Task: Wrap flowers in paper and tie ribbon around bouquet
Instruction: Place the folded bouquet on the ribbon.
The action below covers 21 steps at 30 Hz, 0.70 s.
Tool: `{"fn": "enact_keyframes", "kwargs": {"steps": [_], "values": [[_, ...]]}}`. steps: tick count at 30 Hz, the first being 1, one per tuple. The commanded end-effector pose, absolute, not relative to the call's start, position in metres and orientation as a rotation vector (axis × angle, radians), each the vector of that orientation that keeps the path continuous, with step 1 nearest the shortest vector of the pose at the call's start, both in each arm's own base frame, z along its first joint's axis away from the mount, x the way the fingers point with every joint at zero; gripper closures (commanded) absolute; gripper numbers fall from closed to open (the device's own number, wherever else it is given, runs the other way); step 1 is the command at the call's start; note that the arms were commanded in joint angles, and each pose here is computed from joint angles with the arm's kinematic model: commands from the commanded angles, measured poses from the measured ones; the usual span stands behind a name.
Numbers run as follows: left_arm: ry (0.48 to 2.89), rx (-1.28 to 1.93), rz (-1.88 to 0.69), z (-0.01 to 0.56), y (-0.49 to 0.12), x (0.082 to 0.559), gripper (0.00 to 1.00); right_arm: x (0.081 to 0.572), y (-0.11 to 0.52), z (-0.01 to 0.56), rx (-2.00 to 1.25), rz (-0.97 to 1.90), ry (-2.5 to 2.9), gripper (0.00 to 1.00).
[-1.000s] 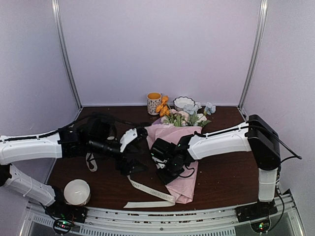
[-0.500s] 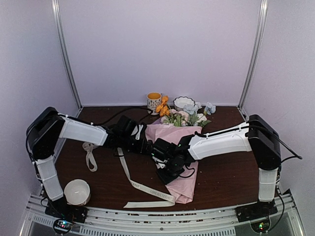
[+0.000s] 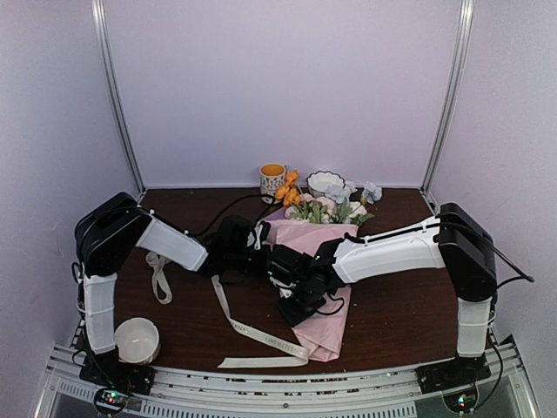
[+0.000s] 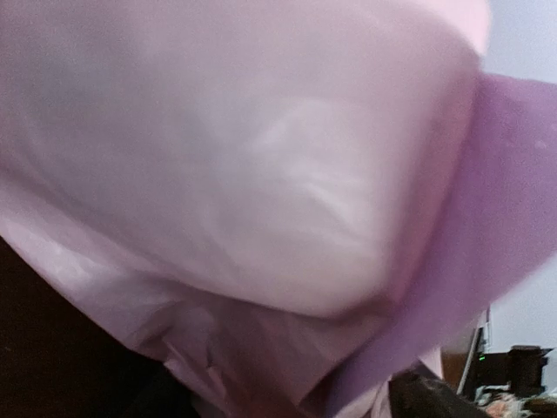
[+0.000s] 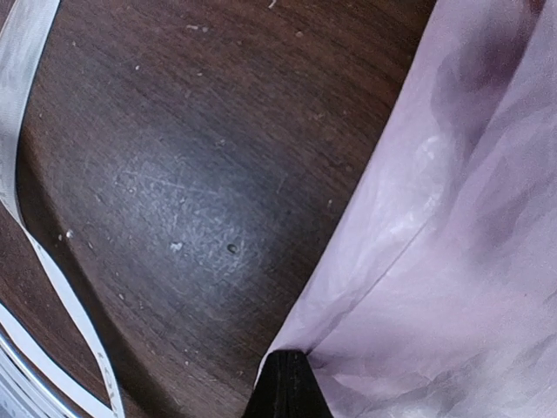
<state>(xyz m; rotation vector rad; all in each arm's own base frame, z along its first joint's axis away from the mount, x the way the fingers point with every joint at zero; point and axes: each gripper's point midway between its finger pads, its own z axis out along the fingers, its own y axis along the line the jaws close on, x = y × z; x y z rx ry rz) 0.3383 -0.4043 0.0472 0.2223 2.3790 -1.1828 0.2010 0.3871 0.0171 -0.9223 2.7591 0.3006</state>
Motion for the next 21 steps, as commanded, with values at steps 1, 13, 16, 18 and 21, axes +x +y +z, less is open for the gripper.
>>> {"fn": "enact_keyframes", "kwargs": {"steps": [1, 13, 16, 18, 21], "values": [[2.426, 0.232, -1.320, 0.030, -0.422, 0.317, 0.50, 0.185, 0.347, -0.048, -0.975, 0.075, 2.888, 0.99], [2.403, 0.178, -1.357, 0.032, -0.414, 0.313, 1.00, 0.194, 0.334, -0.023, -1.004, -0.027, 2.825, 0.98], [2.409, 0.156, -1.345, 0.026, -0.409, 0.312, 1.00, 0.190, 0.329, 0.018, -1.029, 0.003, 2.752, 0.89], [2.403, 0.156, -1.352, 0.026, -0.409, 0.312, 1.00, 0.173, 0.330, 0.037, -1.069, 0.097, 2.723, 0.80], [2.402, 0.141, -1.369, 0.025, -0.410, 0.310, 1.00, 0.128, 0.343, 0.047, -1.188, 0.300, 2.707, 0.67]]}}
